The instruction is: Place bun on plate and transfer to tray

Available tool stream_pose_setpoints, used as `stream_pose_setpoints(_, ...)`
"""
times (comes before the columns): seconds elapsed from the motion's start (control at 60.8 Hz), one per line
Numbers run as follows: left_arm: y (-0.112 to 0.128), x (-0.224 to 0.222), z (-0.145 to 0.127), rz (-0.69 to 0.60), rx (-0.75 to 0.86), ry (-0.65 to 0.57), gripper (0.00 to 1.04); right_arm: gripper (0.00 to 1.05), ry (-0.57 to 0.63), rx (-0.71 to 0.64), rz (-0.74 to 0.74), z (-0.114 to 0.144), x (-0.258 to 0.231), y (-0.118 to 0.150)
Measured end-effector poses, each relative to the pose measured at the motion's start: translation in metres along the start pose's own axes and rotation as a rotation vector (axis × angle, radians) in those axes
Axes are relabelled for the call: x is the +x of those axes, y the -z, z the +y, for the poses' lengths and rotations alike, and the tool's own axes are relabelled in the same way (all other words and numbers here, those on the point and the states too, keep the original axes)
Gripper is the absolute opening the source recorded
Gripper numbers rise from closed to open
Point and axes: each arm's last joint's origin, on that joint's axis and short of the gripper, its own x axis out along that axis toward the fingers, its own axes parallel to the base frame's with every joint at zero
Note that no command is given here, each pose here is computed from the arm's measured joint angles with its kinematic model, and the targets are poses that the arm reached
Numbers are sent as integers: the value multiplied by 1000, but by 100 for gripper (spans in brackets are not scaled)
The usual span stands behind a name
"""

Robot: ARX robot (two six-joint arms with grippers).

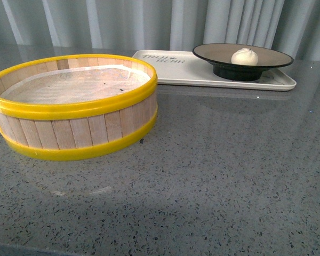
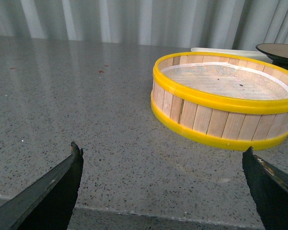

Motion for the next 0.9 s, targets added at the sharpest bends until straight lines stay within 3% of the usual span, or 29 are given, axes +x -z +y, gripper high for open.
stream_pose_setpoints(0.148,0,0,0,0,0,0,98,30,-22,27,-1,7,-2,9)
stream_pose_setpoints(0.28,0,0,0,0,0,0,98,1,-21,34,-2,8,-5,16)
stream_pose_setpoints(0.905,0,0,0,0,0,0,98,2,-21,36,-2,9,-16,39)
